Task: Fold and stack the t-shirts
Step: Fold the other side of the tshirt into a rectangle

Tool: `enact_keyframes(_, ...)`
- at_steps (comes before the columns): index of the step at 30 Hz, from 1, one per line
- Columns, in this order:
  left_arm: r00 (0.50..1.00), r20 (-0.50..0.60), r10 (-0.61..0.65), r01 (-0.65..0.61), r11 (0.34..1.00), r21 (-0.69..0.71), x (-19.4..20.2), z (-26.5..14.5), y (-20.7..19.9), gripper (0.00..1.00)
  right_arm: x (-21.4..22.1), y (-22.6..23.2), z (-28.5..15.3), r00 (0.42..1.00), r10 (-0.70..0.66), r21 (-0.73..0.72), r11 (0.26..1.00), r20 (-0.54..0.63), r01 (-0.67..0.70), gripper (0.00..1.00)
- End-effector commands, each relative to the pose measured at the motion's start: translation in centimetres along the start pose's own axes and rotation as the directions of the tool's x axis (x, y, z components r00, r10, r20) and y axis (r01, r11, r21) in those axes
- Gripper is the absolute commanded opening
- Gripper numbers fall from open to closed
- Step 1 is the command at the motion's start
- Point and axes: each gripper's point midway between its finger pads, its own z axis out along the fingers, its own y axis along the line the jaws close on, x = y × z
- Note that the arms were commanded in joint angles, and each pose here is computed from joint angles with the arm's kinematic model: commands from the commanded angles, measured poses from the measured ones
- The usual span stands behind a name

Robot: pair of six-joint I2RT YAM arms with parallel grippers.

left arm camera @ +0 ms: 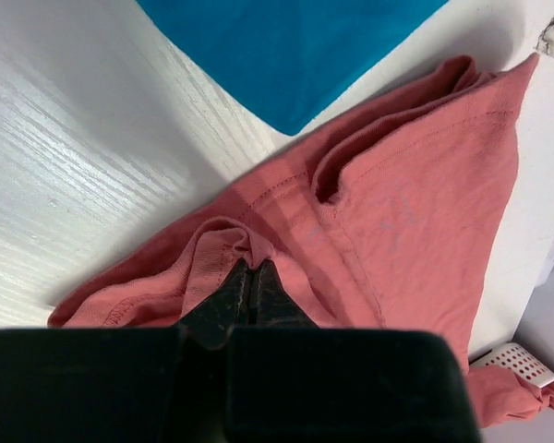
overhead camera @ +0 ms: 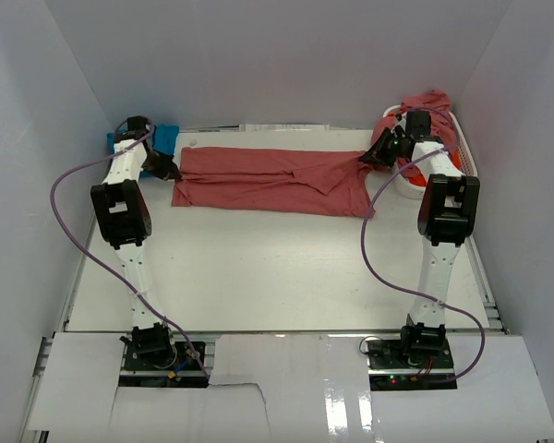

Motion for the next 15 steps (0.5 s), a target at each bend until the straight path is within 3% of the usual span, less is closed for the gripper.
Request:
enact_keyframes(1,0.999,0.026,-0.032,0.031,0.999,0.027,-1.1,-0.3,-0.7,0.00,-2.3,0.6,0.4,0.998,-0.011,-0.040,0.999,0.067,0.013,0.09)
enact_keyframes(3,0.999,0.028,-0.034,0.033,0.999,0.024,-1.2,-0.2,-0.6,0.00,-2.6,0.7,0.5,0.997,-0.008,-0.048,0.999,0.077,0.012,0.09)
enact_keyframes(5,0.999,0.035,-0.036,0.035,0.999,0.029,-1.5,-0.2,-0.7,0.00,-2.7,0.6,0.7,0.997,-0.007,-0.049,0.999,0.082,0.011,0.18)
enact_keyframes(6,0.999,0.038,-0.032,0.031,0.999,0.032,-1.6,-0.1,-0.9,0.12,-2.8,0.6,0.7,0.996,-0.006,-0.048,0.999,0.084,0.010,0.25)
enact_keyframes(7,0.999,0.042,-0.033,0.031,0.999,0.035,-1.7,-0.2,-0.9,0.22,-2.8,0.6,0.7,0.996,-0.009,-0.047,0.999,0.088,0.013,0.40)
enact_keyframes(11,0.998,0.058,-0.025,0.022,0.998,0.053,-2.2,-0.4,-1.5,0.59,-3.1,0.8,0.1,0.993,-0.032,-0.039,0.999,0.116,0.037,0.52)
enact_keyframes(15,0.995,0.102,-0.005,-0.008,0.992,0.123,-3.1,-1.6,-3.2,0.72,-3.4,1.6,-1.0,0.985,-0.078,-0.042,0.995,0.151,0.085,0.57)
